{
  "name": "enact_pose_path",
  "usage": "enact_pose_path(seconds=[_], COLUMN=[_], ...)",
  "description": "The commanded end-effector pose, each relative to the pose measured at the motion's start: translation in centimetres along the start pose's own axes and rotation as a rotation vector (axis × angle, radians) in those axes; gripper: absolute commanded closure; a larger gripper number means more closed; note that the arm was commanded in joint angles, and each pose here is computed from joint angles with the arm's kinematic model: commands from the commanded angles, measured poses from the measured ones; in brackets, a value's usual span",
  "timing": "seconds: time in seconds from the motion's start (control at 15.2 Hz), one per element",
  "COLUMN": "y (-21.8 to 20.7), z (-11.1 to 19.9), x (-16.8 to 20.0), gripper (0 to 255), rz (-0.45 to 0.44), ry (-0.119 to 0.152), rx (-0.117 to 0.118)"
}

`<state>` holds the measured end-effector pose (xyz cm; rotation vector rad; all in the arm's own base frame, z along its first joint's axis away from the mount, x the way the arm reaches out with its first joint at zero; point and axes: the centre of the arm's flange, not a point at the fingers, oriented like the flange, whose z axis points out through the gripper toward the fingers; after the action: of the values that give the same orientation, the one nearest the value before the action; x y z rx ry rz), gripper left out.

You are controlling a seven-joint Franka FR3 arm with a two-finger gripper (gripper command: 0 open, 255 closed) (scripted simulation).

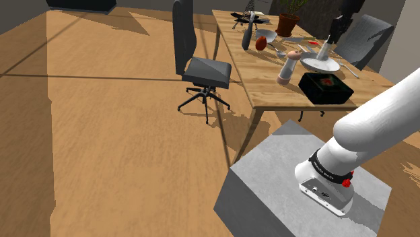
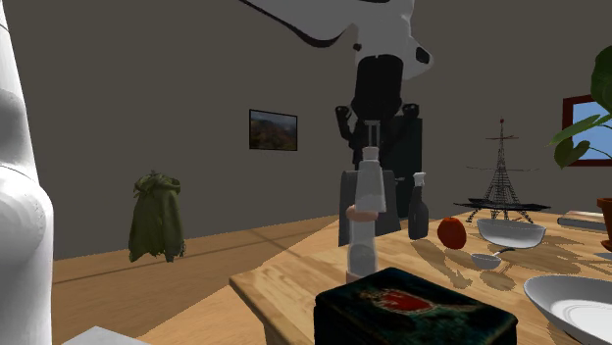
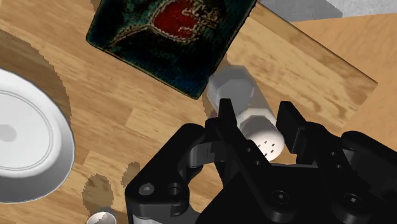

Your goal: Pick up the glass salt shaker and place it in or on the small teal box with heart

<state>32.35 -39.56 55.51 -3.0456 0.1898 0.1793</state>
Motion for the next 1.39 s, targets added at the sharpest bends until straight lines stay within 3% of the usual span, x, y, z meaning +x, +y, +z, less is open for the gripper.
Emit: enact_pose_path(seconds=[0.0, 0.4, 1.32], y=[1.8, 7.0, 7.6], z=[-0.6, -1.2, 6.1], x=[-2.1, -8.2, -7.3], gripper=[255, 255, 255], rz=[-0.002, -0.002, -0.002], ry=[0.000, 0.000, 0.000], rx=[0.000, 0.000, 0.000])
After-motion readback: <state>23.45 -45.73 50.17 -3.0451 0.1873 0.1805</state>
